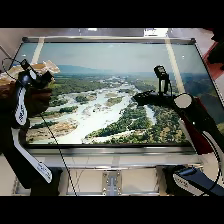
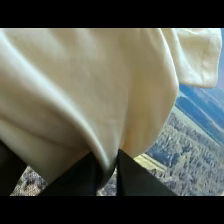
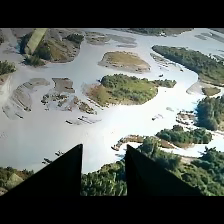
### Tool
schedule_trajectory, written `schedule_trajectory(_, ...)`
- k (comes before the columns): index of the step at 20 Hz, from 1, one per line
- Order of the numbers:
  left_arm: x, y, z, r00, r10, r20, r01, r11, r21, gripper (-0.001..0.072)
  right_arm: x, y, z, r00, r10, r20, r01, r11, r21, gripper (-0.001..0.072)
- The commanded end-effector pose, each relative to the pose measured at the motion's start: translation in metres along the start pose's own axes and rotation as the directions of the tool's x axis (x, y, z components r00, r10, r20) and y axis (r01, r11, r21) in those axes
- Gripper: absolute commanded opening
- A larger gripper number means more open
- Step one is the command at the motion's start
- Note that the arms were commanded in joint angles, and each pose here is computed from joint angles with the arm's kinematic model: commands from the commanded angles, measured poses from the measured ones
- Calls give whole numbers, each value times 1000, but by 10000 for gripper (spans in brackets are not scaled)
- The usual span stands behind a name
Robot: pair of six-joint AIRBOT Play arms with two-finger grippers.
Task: Fold the shirts.
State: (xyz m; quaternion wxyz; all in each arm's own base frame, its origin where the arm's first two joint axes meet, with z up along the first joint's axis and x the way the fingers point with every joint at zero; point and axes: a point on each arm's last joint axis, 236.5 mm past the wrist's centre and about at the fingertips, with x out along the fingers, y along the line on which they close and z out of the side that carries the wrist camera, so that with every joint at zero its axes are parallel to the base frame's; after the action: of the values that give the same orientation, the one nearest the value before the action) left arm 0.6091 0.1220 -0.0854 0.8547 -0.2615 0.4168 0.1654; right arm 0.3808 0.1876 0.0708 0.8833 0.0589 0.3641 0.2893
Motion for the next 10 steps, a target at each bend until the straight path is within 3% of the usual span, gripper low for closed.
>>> schedule_trajectory(1,8,-7,2,999,-38,20,39,999,-15,10,0,-2,3,1000,-7,11,7,1000,1,314)
schedule_trajectory(6,-19,-63,33,973,-222,61,220,975,37,9,0,-3,5,1000,-14,23,14,1000,1,314)
schedule_trajectory(8,-54,-114,39,926,-378,8,374,918,134,9,0,-5,9,999,-23,39,23,1000,1,314)
schedule_trajectory(10,-100,-173,25,842,-530,-98,537,810,236,9,-1,-12,19,995,-52,80,53,999,-3,314)
